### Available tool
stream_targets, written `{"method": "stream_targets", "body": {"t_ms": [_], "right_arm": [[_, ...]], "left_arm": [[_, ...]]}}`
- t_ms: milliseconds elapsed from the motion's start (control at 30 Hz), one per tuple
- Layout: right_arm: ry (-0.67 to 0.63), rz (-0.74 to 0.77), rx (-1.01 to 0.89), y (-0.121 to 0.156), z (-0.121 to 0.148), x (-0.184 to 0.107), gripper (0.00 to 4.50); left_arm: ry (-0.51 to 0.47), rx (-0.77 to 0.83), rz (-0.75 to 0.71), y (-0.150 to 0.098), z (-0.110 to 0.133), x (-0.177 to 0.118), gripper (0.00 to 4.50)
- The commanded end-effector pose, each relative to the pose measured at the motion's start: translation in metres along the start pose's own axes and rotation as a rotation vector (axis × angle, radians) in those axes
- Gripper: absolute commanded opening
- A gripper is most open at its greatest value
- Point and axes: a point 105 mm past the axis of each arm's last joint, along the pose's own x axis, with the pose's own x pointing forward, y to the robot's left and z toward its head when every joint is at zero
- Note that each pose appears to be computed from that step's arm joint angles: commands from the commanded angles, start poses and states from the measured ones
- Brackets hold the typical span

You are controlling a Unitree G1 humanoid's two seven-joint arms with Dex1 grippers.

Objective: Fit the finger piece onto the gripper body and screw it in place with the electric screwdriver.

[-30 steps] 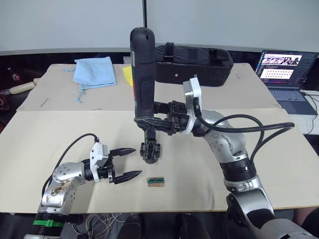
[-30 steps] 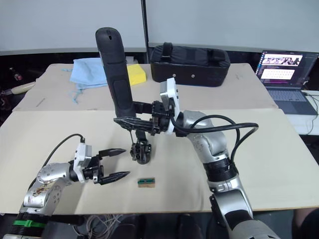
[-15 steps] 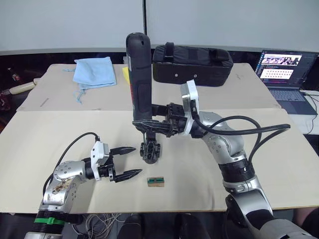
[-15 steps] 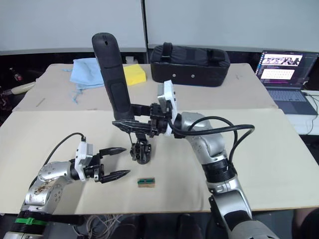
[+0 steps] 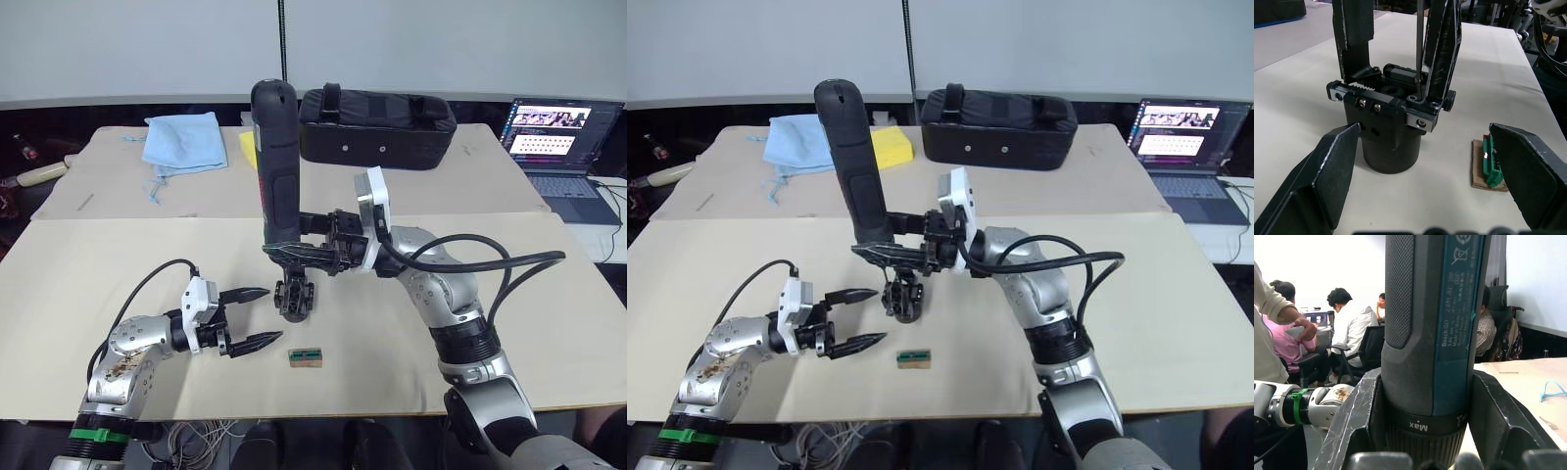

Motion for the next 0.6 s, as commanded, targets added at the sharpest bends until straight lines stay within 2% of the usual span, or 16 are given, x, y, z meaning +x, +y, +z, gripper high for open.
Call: {"method": "stream_targets", "body": {"t_ms": [33, 600], "right_arm": [[-0.061, 0.031, -0.087, 0.007, 0.0205, 0.0043, 1.93], [-0.066, 0.019, -0.103, 0.0066, 0.0198, 0.0038, 1.93]], "left_arm": [[-0.009, 0.02, -0.007, -0.002, 0.0071, 0.0008, 4.5], [-0.009, 0.012, -0.009, -0.0032, 0.0045, 0.0034, 4.5]]}}
